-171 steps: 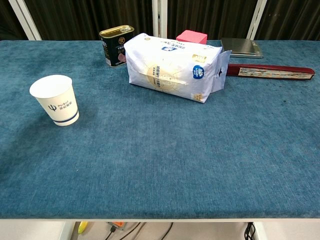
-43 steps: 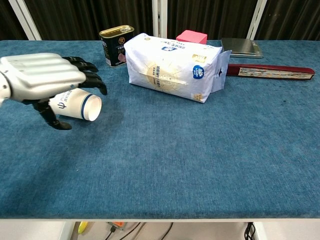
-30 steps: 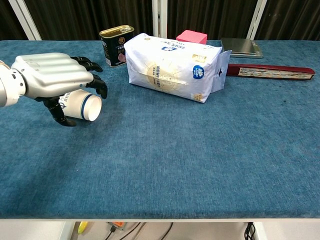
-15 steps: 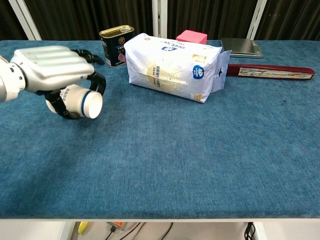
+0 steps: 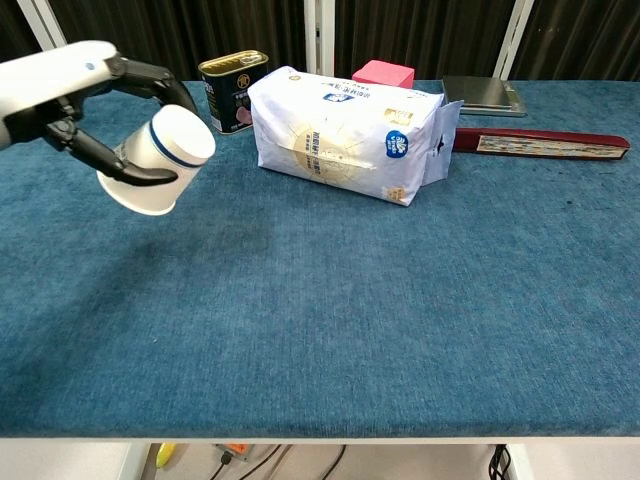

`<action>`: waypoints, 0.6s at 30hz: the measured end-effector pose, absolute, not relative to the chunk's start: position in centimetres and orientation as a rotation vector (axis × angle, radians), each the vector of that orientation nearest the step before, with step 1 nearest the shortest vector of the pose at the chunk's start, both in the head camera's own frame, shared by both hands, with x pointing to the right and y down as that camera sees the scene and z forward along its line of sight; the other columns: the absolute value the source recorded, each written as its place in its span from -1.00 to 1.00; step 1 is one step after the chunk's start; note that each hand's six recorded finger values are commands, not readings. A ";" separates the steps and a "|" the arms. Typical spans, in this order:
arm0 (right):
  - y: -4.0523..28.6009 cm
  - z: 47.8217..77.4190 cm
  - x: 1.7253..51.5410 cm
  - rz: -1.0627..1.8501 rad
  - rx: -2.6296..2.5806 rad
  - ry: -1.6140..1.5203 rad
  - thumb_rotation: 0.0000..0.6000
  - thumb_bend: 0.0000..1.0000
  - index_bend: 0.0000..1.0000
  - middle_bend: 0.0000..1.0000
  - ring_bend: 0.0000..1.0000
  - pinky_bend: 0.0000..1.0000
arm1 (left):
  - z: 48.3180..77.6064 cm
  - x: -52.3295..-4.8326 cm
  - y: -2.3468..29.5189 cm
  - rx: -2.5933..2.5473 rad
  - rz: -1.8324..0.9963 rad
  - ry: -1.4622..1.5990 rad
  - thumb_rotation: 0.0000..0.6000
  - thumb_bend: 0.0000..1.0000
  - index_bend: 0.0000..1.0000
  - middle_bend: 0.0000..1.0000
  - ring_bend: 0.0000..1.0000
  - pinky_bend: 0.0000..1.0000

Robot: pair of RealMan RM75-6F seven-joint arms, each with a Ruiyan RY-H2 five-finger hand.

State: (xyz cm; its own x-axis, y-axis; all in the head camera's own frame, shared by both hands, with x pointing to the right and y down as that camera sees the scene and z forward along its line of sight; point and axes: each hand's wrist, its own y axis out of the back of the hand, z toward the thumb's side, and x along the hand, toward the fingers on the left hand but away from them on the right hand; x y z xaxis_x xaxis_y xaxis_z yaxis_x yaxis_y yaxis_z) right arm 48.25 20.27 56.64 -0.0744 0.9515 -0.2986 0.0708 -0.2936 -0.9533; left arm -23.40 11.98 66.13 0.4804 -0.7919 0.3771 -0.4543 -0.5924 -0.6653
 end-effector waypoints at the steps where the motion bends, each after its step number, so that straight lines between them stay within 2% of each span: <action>1: 20.3 56.7 48.2 1.472 -1.438 -1.156 1.00 -0.45 -1.00 -1.00 -1.00 -1.00 | 66.4 -23.9 12.0 -2.288 -0.914 1.083 1.00 -0.70 -0.20 -0.18 -0.86 -0.79; 8: 20.4 56.6 48.1 1.480 -1.440 -1.159 1.00 -0.45 -1.00 -1.00 -1.00 -1.00 | 70.2 -28.8 12.9 -2.396 -0.812 1.387 1.00 -0.71 -0.18 -0.17 -0.86 -0.79; 18: 20.4 56.8 48.1 1.481 -1.452 -1.153 1.00 -0.45 -1.00 -1.00 -1.00 -1.00 | 72.7 -30.2 14.7 -2.313 -0.772 1.494 1.00 -0.71 -0.22 -0.19 -0.86 -0.79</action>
State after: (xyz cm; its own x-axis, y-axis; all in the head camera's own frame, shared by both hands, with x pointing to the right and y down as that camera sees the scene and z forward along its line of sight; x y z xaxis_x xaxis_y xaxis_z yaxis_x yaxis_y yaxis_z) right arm 48.07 20.42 56.79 -0.0752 0.9448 -0.3189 0.0772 -0.3133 -0.9465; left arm -30.24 14.74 72.73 0.3220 -0.9034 0.2831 -0.7534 -0.4256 -0.5013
